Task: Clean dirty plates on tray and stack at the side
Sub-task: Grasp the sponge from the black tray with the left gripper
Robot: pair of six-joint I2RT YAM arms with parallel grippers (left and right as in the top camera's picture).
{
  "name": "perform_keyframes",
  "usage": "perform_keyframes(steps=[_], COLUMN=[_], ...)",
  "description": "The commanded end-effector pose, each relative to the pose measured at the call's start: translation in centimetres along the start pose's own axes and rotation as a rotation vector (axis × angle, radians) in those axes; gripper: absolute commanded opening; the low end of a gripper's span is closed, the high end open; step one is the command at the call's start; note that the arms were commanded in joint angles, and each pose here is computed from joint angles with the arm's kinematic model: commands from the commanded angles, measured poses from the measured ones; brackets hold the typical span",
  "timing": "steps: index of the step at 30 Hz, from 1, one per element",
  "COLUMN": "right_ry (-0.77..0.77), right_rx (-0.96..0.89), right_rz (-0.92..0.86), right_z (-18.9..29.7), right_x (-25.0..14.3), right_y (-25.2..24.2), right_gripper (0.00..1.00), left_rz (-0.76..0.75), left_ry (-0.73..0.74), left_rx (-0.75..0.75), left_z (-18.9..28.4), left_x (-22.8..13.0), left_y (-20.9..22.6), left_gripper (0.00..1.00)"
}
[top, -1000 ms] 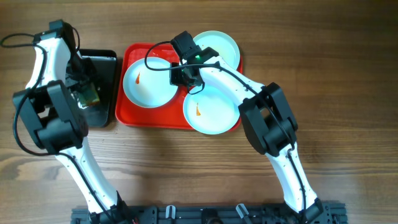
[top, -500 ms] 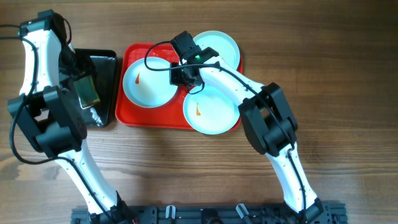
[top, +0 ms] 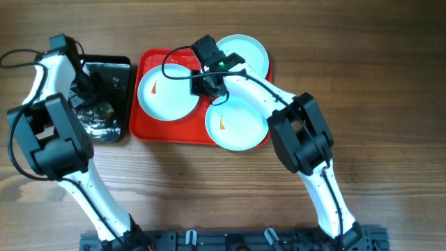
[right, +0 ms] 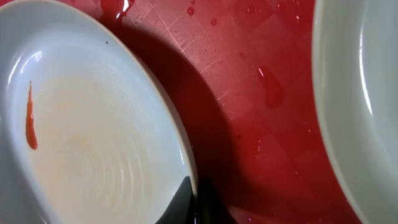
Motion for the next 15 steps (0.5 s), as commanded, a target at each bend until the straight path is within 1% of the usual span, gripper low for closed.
perform_keyframes(steps=[1, 3, 6, 9, 12, 15], right_ry=[0.019, 0.019, 0.019, 0.019, 0.032, 0.036], right_rx=[-0.041, -0.041, -0.04, -0.04, -0.026, -0.021], right_rz=[0.016, 0.016, 0.016, 0.016, 0.019, 0.035], right_z=[-2.0, -2.0, -2.0, -2.0, -2.0, -2.0], right_x=[-0.6, -0.6, -0.6, -0.6, -0.7, -0.7], right_y=[-1.0, -1.0, -1.0, -1.0, -0.8, -0.8], right_gripper=[0.04, 0.04, 0.04, 0.04, 0.04, 0.04], left_rz=[-0.003, -0.004, -0.026, -0.048, -0.112, -0.135], left_ry=[0.012, -0.006, -0.064, -0.156, -0.235, -0.233], left_rx=[-0.03, -0.033, -0.046, -0.052, -0.048, -0.04], left_z=[-0.2, 1.1, 5.5, 10.3, 13.7, 14.0], left_x=[-0.3, 0.2, 0.9, 0.6, 0.1, -0.2], left_y=[-0.4, -0.5, -0.7, -0.8, -1.1, -1.4], left_gripper=[0.04, 0.04, 0.04, 0.04, 0.04, 0.04])
Point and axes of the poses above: each gripper's point midway between its finger pads, its own z axis back along the fingers, its own y axis along the line the jaws close on, x = y × z, the point moved 7 cm from there along z, back along the fingers, and after that the axes turned 10 degrees about -z, right-handed, at the moved point
